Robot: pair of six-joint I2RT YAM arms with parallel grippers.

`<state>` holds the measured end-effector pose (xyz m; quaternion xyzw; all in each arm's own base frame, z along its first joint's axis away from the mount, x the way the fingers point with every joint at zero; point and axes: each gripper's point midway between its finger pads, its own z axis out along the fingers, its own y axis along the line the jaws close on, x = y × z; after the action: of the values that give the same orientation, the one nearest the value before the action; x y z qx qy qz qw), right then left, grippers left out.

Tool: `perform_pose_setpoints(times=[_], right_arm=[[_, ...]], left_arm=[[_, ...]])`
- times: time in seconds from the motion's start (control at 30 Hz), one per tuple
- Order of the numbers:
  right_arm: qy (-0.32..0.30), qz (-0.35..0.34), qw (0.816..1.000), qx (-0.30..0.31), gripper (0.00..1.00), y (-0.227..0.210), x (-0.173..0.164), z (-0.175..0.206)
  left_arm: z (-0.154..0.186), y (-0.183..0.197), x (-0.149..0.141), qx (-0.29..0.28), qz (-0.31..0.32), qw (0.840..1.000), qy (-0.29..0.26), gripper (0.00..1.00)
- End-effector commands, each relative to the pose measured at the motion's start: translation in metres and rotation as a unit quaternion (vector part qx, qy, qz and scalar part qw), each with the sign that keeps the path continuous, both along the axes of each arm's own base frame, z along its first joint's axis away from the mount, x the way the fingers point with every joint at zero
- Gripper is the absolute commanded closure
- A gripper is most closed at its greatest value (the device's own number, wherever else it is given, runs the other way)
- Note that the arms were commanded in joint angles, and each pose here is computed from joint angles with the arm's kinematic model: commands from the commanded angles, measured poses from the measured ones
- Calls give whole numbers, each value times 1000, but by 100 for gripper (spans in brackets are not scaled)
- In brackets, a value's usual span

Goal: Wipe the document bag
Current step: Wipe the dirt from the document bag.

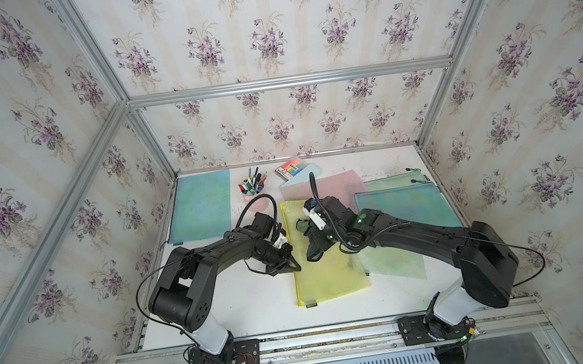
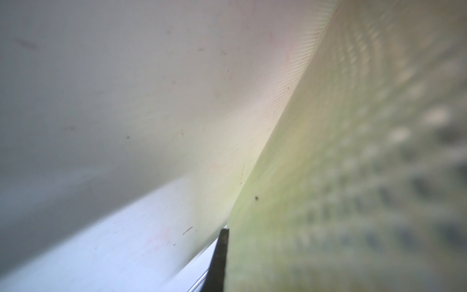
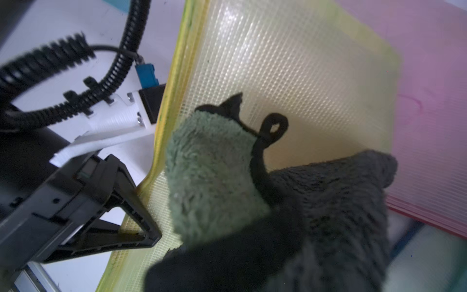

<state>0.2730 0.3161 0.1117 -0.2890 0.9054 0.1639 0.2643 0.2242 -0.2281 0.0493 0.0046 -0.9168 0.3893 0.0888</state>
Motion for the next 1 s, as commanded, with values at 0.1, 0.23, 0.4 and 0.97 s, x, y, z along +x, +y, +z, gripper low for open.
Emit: perform_pose_setpoints(times=[0.1,0.23,0.4,0.97], right_arm=[[50,-69,996,-33,88,4,1,-67],[65,-144,985,-72,89,-29,11,-91],[63,-157,985,-40,88,-8,30,-74],[78,-145,979,-117,88,-28,20,-99]], left_arm=[[-18,22,-1,-11,0,999,51,100],[-28,25,0,10,-12,998,67,99],[-36,27,-4,11,-19,997,75,98],[-53,34,0,18,24,995,90,99]])
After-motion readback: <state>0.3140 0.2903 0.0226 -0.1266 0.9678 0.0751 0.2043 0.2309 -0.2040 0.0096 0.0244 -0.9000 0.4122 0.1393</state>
